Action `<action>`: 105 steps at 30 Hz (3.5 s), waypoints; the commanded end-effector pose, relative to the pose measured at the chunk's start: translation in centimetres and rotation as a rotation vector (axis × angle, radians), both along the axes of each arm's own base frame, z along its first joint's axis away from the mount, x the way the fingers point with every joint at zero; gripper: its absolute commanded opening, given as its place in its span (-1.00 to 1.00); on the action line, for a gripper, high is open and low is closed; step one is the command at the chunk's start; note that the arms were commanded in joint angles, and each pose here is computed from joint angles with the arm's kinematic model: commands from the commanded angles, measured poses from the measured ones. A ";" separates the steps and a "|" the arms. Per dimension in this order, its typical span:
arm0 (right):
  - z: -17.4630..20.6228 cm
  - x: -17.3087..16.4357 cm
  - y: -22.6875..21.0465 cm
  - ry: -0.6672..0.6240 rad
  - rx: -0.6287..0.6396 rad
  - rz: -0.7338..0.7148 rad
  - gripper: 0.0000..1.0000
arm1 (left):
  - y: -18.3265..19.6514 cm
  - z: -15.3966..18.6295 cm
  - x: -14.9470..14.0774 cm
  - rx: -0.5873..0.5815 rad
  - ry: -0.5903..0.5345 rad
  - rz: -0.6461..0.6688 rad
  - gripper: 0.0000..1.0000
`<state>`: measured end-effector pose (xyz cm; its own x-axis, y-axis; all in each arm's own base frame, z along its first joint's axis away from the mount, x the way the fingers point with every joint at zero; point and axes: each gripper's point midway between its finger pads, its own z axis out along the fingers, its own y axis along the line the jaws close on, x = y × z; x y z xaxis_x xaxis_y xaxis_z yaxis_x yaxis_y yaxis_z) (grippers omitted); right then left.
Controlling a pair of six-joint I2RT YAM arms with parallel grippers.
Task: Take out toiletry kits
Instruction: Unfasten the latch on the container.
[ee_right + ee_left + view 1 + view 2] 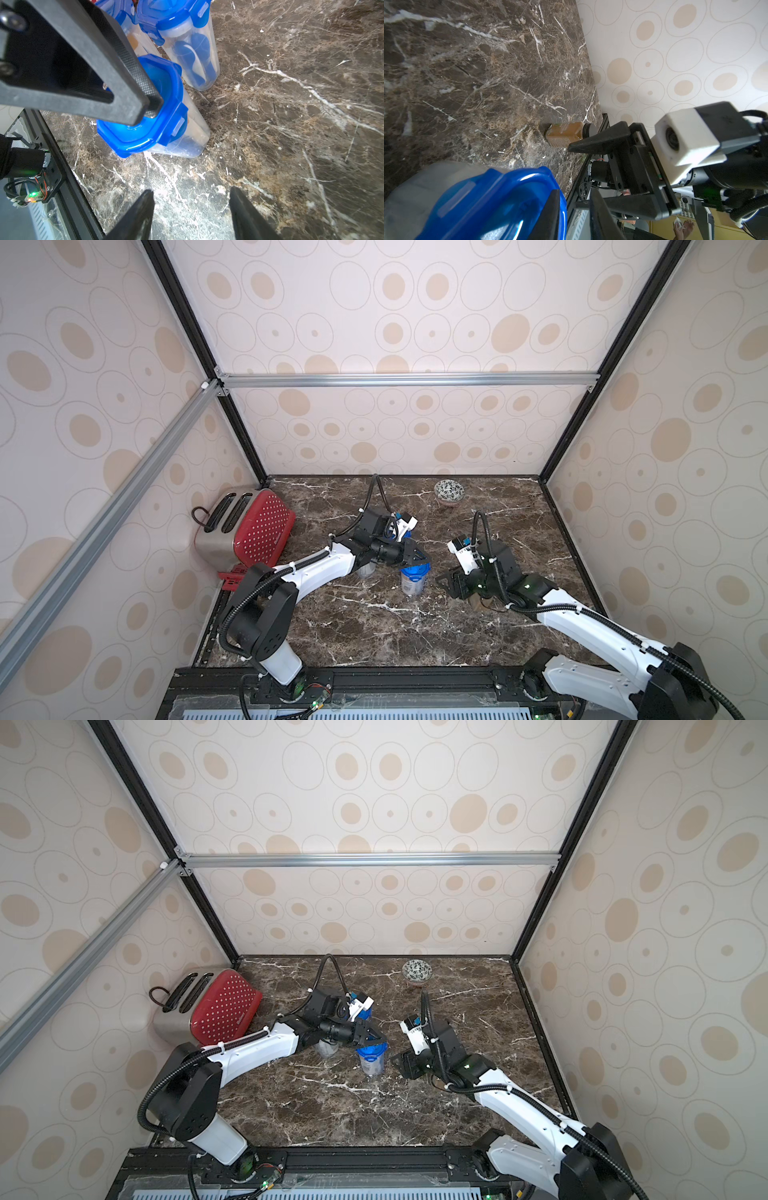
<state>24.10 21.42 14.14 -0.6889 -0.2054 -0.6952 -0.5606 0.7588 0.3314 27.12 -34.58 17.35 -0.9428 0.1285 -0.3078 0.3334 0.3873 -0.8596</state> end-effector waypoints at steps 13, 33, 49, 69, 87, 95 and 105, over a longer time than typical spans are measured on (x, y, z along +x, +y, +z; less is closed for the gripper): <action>1.8 -0.8 1.2 0.016 0.115 0.038 0.22 | 0.7 -4.1 0.3 -0.006 0.088 0.040 -0.84; 2.8 -2.0 4.9 0.045 0.363 0.105 0.12 | 1.3 -7.4 0.3 -0.003 0.184 0.084 -1.00; 0.3 -2.5 7.3 0.088 0.371 0.081 0.12 | 1.7 -8.2 -0.1 0.022 0.202 0.094 -1.00; 1.9 -2.3 9.8 0.064 0.480 0.152 0.12 | 1.8 -8.5 -0.4 0.031 0.205 0.094 -1.00; 4.4 -2.9 10.6 -0.101 0.551 0.274 0.16 | 1.9 -9.0 -0.7 0.039 0.210 0.092 -1.00; 5.6 -3.9 10.6 -0.198 0.618 0.347 0.21 | 1.6 -9.0 -0.9 0.042 0.212 0.083 -1.00; 5.7 -4.5 11.0 -0.240 0.617 0.413 0.23 | 1.3 -9.2 -1.0 0.047 0.214 0.080 -1.00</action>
